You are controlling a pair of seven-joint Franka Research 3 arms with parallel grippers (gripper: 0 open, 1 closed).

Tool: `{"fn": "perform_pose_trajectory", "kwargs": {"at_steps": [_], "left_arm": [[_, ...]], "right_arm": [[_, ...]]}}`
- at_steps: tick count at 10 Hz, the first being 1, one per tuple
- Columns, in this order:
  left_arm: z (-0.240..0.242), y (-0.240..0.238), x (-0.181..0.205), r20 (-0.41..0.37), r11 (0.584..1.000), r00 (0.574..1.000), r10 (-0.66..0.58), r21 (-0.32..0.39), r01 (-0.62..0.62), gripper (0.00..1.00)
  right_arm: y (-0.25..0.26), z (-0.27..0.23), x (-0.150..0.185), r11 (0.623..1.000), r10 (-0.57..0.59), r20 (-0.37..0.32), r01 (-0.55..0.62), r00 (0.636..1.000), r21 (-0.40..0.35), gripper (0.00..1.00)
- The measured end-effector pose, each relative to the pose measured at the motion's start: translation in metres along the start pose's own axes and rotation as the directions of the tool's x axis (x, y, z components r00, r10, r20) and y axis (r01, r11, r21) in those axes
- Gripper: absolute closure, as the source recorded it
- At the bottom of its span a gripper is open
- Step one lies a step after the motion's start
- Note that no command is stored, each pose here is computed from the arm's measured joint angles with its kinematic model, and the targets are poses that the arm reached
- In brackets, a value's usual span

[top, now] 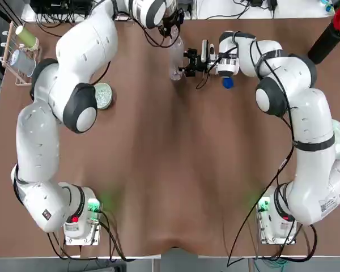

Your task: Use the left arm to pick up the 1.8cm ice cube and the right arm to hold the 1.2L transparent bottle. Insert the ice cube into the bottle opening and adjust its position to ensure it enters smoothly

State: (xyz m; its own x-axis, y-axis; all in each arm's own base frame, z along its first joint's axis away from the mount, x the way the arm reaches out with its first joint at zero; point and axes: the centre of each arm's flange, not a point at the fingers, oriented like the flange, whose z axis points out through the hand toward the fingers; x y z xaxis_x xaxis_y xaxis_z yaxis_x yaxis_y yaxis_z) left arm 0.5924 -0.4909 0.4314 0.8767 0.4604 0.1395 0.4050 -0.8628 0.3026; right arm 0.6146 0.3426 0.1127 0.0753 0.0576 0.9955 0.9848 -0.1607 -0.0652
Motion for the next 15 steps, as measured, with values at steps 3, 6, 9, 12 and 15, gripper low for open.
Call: {"fn": "perform_pose_trajectory", "kwargs": {"at_steps": [3, 6, 9, 12, 15], "left_arm": [[0.0, 0.001, -0.002, 0.001, 1.0, 1.0, 0.003, 0.0, -0.003, 0.55], [0.001, 0.003, -0.007, 0.004, 1.0, 1.0, 0.023, 0.0, -0.023, 0.42], [0.001, 0.004, -0.01, 0.005, 0.999, 0.999, 0.034, 0.0, -0.034, 0.01], [-0.001, 0.005, -0.009, 0.004, 0.999, 0.999, 0.037, -0.003, -0.037, 0.0], [-0.027, -0.012, -0.004, 0.068, 0.985, 0.989, 0.128, 0.11, -0.135, 0.0]], "right_arm": [[0.0, 0.0, 0.0, 1.0, 0.0, 0.0, 0.0, 1.0, 0.0, 0.0], [0.0, 0.0, 0.0, 1.0, 0.0, 0.0, 0.0, 1.0, 0.0, 0.0], [0.0, 0.0, 0.0, 1.0, 0.0, 0.0, 0.0, 1.0, 0.0, 0.0], [0.001, 0.0, 0.001, 1.0, -0.002, -0.001, 0.002, 1.0, -0.001, 0.0], [0.017, -0.012, 0.012, 0.999, -0.03, 0.0, 0.03, 1.0, -0.022, 0.0]]}}
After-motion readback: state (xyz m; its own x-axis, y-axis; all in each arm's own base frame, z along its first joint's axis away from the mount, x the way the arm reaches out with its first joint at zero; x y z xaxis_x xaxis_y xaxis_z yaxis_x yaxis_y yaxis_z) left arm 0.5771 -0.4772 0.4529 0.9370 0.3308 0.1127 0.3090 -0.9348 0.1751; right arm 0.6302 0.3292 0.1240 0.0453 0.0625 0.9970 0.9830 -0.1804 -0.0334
